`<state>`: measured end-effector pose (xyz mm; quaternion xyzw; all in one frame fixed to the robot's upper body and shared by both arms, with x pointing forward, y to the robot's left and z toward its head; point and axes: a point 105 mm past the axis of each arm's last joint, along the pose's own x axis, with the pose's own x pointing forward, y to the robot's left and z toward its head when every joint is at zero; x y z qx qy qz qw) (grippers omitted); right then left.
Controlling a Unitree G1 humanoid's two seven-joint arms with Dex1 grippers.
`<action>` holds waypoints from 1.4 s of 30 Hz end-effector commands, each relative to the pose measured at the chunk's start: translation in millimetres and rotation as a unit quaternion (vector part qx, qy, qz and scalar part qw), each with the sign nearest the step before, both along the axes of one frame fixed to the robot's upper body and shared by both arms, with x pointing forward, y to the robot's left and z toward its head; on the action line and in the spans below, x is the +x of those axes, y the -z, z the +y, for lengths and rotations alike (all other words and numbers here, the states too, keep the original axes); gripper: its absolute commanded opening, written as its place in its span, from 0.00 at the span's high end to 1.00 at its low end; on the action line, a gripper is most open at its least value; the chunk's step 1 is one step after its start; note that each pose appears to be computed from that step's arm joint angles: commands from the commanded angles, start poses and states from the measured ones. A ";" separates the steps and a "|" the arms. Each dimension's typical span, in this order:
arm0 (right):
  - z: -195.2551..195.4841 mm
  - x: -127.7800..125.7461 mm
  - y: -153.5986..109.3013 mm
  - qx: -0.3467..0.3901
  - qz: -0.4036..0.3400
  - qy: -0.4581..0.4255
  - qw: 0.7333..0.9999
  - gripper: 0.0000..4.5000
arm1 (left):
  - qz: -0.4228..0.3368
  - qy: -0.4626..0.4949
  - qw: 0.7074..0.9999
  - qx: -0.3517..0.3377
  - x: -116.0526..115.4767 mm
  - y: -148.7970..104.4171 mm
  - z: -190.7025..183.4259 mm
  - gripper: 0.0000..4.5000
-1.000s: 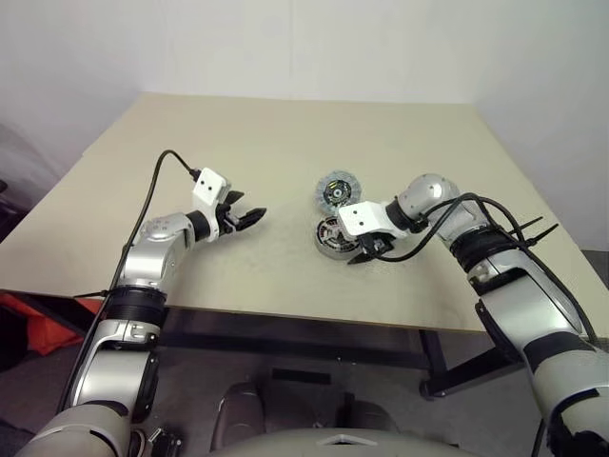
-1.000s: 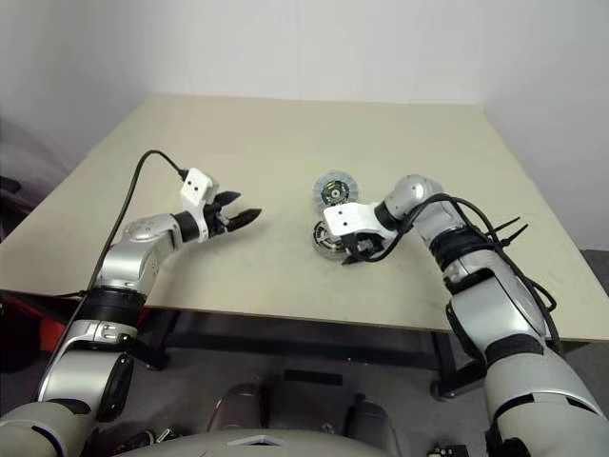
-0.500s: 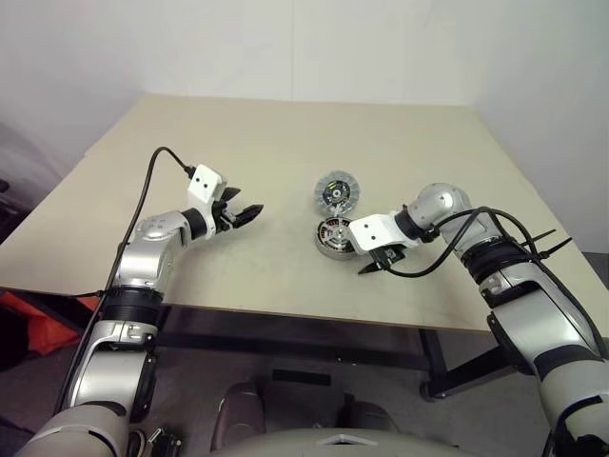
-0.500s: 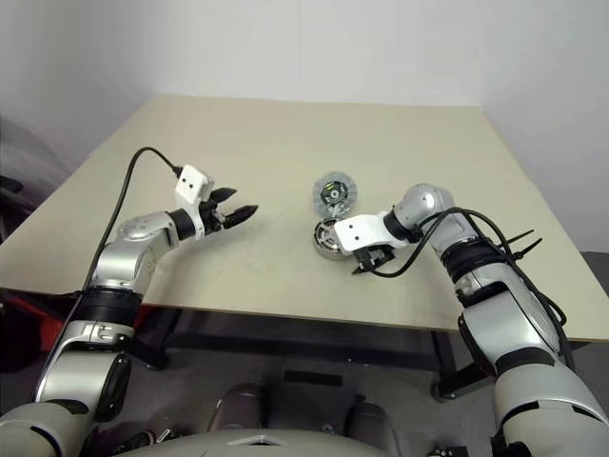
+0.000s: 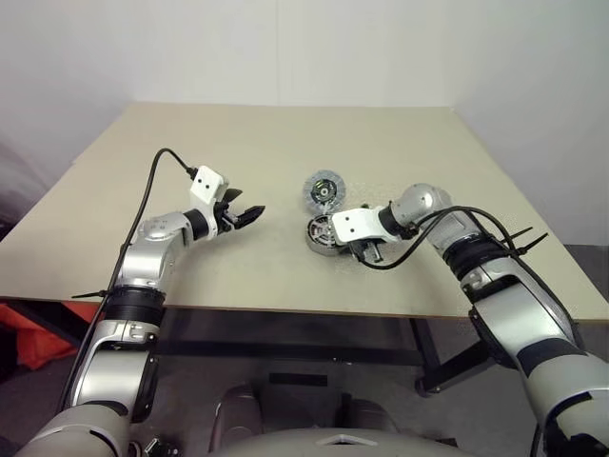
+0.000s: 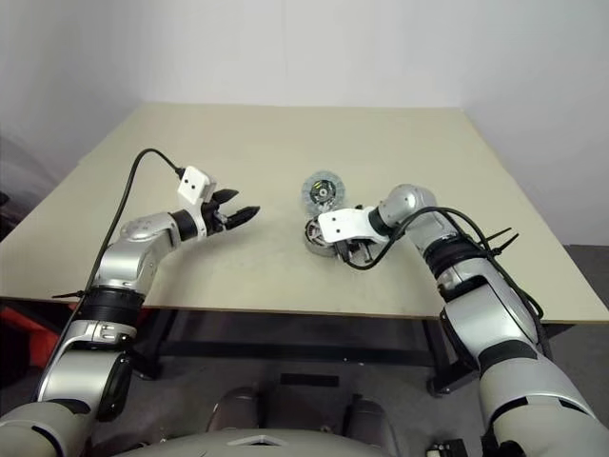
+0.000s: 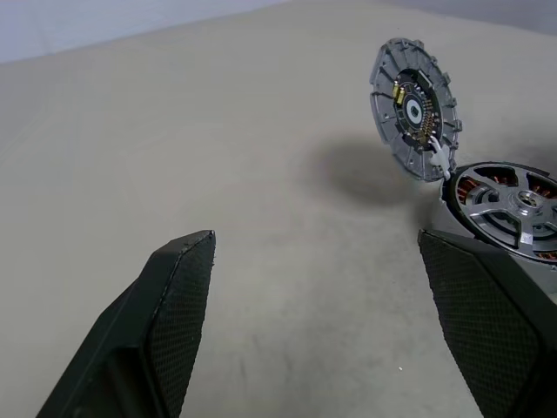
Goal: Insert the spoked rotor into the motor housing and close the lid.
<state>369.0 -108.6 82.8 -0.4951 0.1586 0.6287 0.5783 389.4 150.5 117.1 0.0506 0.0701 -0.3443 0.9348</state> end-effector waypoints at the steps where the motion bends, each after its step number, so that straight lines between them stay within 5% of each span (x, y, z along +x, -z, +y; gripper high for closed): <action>1: -2.2 6.9 -5.2 -0.009 -0.017 0.010 1.000 0.99 | -0.027 0.003 1.000 -0.002 0.1 -15.1 -0.4 0.12; 10: 3.2 8.1 -18.4 0.022 -0.018 0.021 0.999 0.99 | -0.026 -0.003 1.000 -0.004 -1.1 -14.4 1.1 0.12; 13: 18.0 7.9 -37.4 0.103 0.036 0.085 0.990 0.99 | -0.025 -0.005 1.000 -0.006 -1.9 -12.5 1.2 0.12; 16: 35.1 -2.8 -61.8 0.190 0.145 0.165 0.957 0.99 | -0.021 -0.008 1.000 -0.008 -4.0 -9.2 1.7 0.12; 21: 38.4 -5.7 -76.9 0.232 0.227 0.309 0.894 0.99 | -0.017 -0.012 1.000 -0.011 -8.3 -4.8 2.3 0.12; 29: 33.7 -10.0 -76.1 0.227 0.309 0.494 0.780 0.99 | -0.013 -0.023 1.000 -0.010 -12.9 -2.6 8.5 0.12; 37: 67.8 -4.1 -93.0 0.269 0.326 0.508 0.751 0.99 | -0.012 -0.032 0.999 -0.006 -17.4 -2.1 13.9 0.12; 42: 77.6 7.2 -89.2 0.284 0.322 0.558 0.710 0.99 | -0.012 -0.038 0.999 -0.004 -19.3 -2.0 16.0 0.12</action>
